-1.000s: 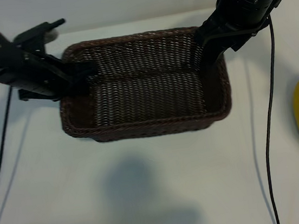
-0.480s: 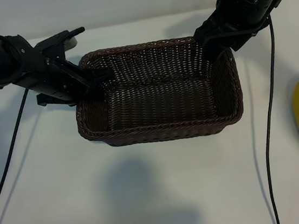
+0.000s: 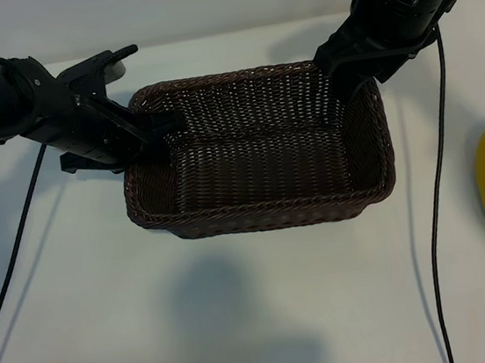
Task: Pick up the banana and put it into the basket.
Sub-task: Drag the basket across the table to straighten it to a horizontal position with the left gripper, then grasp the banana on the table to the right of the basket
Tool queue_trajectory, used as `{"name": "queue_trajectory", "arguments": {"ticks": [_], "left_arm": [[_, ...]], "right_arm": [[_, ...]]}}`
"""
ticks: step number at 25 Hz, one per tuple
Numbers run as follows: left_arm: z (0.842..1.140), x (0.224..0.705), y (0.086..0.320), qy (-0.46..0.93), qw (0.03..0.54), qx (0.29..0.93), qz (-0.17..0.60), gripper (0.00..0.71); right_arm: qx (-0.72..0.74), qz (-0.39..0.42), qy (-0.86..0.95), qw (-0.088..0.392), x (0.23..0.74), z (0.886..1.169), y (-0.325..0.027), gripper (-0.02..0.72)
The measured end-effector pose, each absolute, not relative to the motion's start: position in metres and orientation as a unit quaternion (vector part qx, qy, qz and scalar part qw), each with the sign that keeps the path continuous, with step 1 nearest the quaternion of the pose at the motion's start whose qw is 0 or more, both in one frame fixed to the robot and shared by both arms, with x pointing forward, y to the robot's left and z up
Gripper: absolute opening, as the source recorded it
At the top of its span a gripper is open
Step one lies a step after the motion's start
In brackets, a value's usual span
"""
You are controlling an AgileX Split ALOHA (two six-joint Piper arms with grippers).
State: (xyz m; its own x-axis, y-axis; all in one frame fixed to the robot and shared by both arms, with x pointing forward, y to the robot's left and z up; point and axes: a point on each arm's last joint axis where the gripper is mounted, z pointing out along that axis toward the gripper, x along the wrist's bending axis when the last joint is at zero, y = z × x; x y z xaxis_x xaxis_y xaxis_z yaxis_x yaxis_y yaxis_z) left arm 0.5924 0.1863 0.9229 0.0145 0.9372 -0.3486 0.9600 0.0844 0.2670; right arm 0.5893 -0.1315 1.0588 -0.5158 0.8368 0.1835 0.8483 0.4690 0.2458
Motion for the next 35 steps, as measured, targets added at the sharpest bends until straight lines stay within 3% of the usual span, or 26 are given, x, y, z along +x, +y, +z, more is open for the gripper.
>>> {"name": "queue_trajectory", "arguments": {"ticks": [2,8,12,18,35], "left_arm": [[0.923,0.592,0.186,0.703,0.225,0.675,-0.026,0.216],[0.923,0.593,0.185,0.708,0.228,0.667,-0.032,0.523],[0.923,0.591,0.185,0.708,0.223,0.669,-0.038,0.628],[0.925,0.588,0.184,0.707,0.216,0.672,-0.049,0.636],[0.966,0.576,0.19,0.679,0.227,0.698,-0.031,0.61]], "right_arm": [[-0.492,-0.154,-0.857,0.019,0.589,1.059,-0.132,0.532],[-0.492,-0.154,-0.857,0.019,0.589,1.059,-0.132,0.532],[-0.492,-0.154,-0.857,0.019,0.589,1.059,-0.132,0.532],[-0.491,-0.154,-0.857,0.019,0.589,1.059,-0.132,0.532],[-0.491,-0.154,-0.857,0.019,0.589,1.059,-0.132,0.532]]}}
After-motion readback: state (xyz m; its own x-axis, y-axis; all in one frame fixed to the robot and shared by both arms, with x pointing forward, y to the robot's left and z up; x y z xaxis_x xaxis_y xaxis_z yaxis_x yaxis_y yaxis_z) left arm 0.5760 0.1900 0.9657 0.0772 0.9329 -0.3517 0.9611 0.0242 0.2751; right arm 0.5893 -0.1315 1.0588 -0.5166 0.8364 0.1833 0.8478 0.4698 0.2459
